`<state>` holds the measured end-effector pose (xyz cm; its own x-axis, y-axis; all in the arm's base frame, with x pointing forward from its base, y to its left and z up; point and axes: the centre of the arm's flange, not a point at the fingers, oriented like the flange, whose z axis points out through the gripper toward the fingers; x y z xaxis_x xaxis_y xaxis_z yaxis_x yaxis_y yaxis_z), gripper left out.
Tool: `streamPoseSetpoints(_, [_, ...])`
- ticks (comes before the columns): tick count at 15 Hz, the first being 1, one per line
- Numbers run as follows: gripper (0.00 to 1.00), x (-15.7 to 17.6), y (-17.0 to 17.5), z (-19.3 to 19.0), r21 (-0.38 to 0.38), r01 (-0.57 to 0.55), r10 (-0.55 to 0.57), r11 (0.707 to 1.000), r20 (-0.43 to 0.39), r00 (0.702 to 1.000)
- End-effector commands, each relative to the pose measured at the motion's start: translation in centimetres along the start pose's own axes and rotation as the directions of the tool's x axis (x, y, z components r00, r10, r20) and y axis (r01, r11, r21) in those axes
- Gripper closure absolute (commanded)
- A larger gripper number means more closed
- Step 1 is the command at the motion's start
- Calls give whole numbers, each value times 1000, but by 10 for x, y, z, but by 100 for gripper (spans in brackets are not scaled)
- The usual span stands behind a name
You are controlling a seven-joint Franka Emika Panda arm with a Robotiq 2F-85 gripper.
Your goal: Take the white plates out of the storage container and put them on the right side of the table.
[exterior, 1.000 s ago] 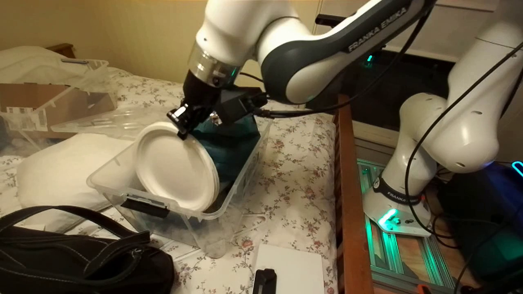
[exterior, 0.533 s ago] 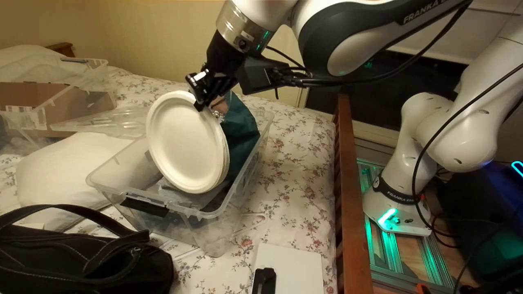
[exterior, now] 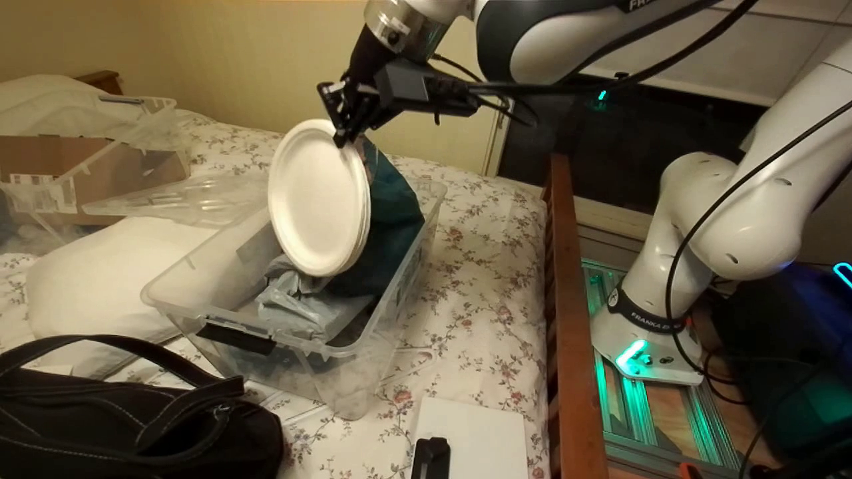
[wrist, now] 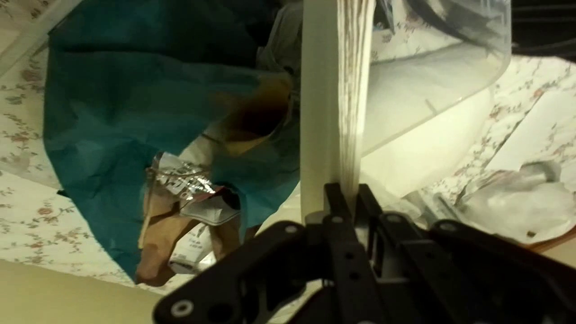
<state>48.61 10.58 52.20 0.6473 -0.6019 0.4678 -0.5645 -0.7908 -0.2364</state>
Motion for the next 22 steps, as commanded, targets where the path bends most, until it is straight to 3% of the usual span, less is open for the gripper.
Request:
streamPoseSetpoints(1, [97,32,65,-50,6,-200,200,980,-26,979])
streamPoseSetpoints(5, [97,46,139,-72,-3,-395,393,919,-91,915])
streamPoseSetpoints(8, [97,42,194,-71,-7,-525,518,851,-146,842])
streamPoseSetpoints(11, [97,23,255,-53,-43,-651,635,757,-182,751])
streamPoseSetpoints(15, [97,-15,323,-12,-74,-795,768,602,-217,602])
streamPoseSetpoints(16, [90,23,291,-29,-93,-731,708,676,-195,679])
streamPoseSetpoints(18, [90,22,305,-26,-97,-763,736,640,-211,644])
streamPoseSetpoints(20, [90,22,305,-27,-93,-771,744,629,-213,633])
streamPoseSetpoints(21, [97,22,305,-27,-92,-773,746,628,-213,631])
streamPoseSetpoints(22, [97,29,301,-28,-90,-788,758,609,-228,611])
